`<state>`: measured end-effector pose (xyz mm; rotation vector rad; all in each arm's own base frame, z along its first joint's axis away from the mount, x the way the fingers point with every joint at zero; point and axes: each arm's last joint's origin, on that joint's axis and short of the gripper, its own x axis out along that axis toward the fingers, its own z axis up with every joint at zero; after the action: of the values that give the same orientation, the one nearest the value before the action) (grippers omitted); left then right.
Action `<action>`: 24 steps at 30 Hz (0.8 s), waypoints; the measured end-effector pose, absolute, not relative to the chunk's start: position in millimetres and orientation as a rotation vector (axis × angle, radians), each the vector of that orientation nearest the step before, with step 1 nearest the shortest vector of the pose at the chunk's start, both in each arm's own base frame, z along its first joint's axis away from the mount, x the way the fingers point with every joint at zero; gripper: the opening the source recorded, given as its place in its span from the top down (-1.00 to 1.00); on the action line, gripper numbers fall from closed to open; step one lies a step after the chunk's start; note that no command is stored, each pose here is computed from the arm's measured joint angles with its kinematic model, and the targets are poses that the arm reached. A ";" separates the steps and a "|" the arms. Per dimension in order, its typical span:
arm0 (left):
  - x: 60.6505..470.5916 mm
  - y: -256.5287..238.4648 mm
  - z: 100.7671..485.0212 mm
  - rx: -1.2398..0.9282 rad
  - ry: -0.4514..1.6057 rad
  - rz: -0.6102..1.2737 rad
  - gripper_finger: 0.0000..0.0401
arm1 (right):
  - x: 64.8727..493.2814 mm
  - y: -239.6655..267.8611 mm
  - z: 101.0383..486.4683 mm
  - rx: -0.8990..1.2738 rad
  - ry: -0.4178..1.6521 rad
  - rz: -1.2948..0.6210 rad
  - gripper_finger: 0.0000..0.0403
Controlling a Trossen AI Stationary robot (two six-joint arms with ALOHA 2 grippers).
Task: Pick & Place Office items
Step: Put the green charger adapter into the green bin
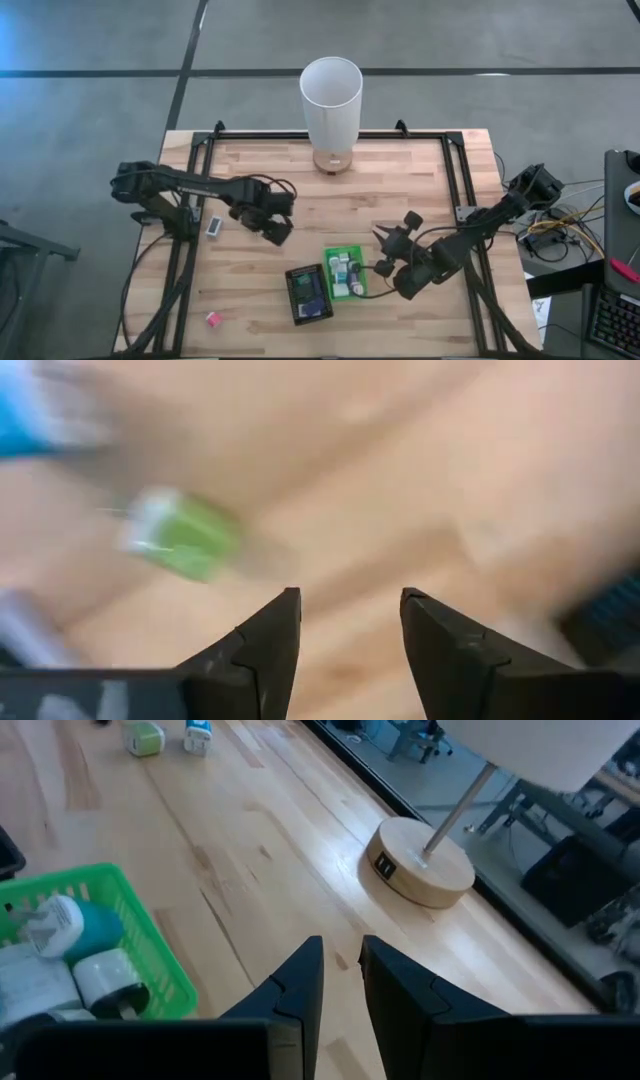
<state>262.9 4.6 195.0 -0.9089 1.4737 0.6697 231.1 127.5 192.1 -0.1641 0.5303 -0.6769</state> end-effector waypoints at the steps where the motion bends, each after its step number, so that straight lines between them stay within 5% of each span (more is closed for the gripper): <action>1: 260.4 6.9 196.2 -0.887 1.461 0.724 0.13 | 231.0 127.1 192.8 -0.183 0.535 -0.673 0.66; 10: 260.4 11.5 198.2 -0.879 1.371 0.849 0.13 | 240.0 133.0 214.7 -0.308 0.549 -0.616 0.66; 18: 253.5 14.1 197.4 -1.083 1.211 1.248 0.13 | 250.0 140.0 239.5 -0.418 0.553 -0.564 0.66; 24: 246.9 13.9 189.0 -1.159 1.166 1.376 0.13 | 251.2 140.8 241.9 -0.488 0.572 -0.543 0.66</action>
<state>246.9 13.9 189.0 -1.1594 1.1665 1.3764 251.2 140.8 241.9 -0.4878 0.5719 -0.5426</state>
